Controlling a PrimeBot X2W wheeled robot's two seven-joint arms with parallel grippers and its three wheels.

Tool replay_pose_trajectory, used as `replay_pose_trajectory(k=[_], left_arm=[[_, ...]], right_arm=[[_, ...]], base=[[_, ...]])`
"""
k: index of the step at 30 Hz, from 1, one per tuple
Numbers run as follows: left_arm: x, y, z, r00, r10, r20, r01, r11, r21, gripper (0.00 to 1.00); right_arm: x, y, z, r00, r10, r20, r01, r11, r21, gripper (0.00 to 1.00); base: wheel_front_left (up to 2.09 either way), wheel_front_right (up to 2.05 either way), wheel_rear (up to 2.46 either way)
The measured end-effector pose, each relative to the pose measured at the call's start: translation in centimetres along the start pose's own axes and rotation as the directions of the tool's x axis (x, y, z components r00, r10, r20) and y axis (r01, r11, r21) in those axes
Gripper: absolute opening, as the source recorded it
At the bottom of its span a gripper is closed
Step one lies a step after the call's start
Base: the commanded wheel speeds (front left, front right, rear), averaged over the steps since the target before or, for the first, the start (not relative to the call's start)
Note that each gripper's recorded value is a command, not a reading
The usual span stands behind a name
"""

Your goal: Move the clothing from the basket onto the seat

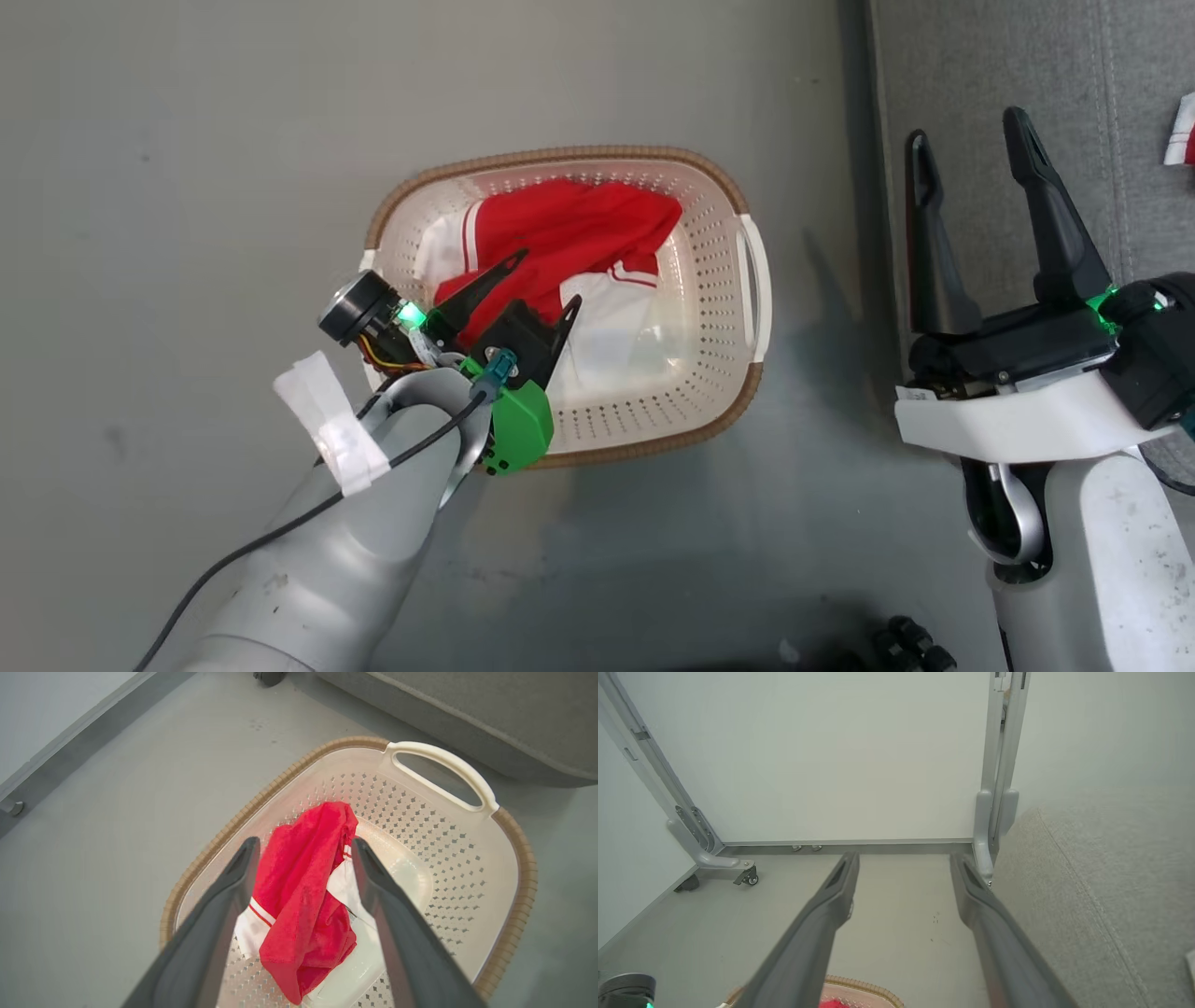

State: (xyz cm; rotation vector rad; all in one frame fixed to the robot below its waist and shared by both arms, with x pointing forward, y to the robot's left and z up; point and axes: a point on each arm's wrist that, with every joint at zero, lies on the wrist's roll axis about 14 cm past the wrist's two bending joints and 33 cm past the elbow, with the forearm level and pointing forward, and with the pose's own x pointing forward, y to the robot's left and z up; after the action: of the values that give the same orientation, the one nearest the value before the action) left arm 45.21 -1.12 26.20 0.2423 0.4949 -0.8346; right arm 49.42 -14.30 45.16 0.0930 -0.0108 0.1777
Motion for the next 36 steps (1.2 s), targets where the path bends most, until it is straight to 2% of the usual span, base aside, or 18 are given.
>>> replay_pose_trajectory(k=[5, 15, 25, 31, 32, 33, 34, 36], left_arm=[[2.2, -1.2, -5.3, 0.986, -0.09, -0.141, 0.095, 0.995, 0.025, 1.0], [6.5, -1.3, -11.4, 0.954, -0.126, -0.272, 0.133, 0.991, 0.007, 1.0], [8.7, -0.1, -16.1, 0.924, -0.107, -0.367, 0.128, 0.991, 0.034, 1.0], [9.3, -0.3, -17.4, 0.907, -0.108, -0.406, 0.135, 0.99, 0.038, 1.0], [9.4, -0.2, -17.4, 0.906, -0.106, -0.409, 0.134, 0.99, 0.041, 0.63], [9.4, -0.2, -17.5, 0.905, -0.105, -0.412, 0.135, 0.99, 0.043, 0.16], [9.6, -0.1, -17.4, 0.907, -0.104, -0.408, 0.132, 0.99, 0.041, 0.0], [9.7, 0.0, -17.0, 0.91, -0.101, -0.401, 0.126, 0.991, 0.035, 0.0]], right_arm=[[0.3, -1.0, -3.7, 0.998, -0.02, -0.058, 0.021, 1.0, 0.018, 1.0], [-0.9, -3.0, -9.7, 0.982, -0.068, -0.178, 0.076, 0.996, 0.038, 1.0], [-2.2, -4.1, -13.2, 0.961, -0.097, -0.258, 0.11, 0.993, 0.036, 1.0], [-2.4, -4.3, -13.8, 0.957, -0.098, -0.272, 0.112, 0.993, 0.036, 1.0], [-2.3, -4.3, -13.7, 0.958, -0.098, -0.268, 0.111, 0.993, 0.035, 1.0], [-2.3, -4.3, -13.7, 0.958, -0.098, -0.268, 0.111, 0.993, 0.035, 1.0], [-2.4, -4.3, -13.6, 0.958, -0.099, -0.269, 0.112, 0.993, 0.034, 1.0], [-2.3, -4.4, -13.4, 0.959, -0.099, -0.265, 0.11, 0.994, 0.027, 1.0]], base=[[0.0, 0.0, 0.0], [0.0, 0.0, 0.0], [0.0, 0.0, 0.0], [0.0, 0.0, 0.0], [0.0, 0.0, 0.0], [0.0, 0.0, 0.0], [0.0, 0.0, 0.0], [0.0, 0.0, 0.0]])
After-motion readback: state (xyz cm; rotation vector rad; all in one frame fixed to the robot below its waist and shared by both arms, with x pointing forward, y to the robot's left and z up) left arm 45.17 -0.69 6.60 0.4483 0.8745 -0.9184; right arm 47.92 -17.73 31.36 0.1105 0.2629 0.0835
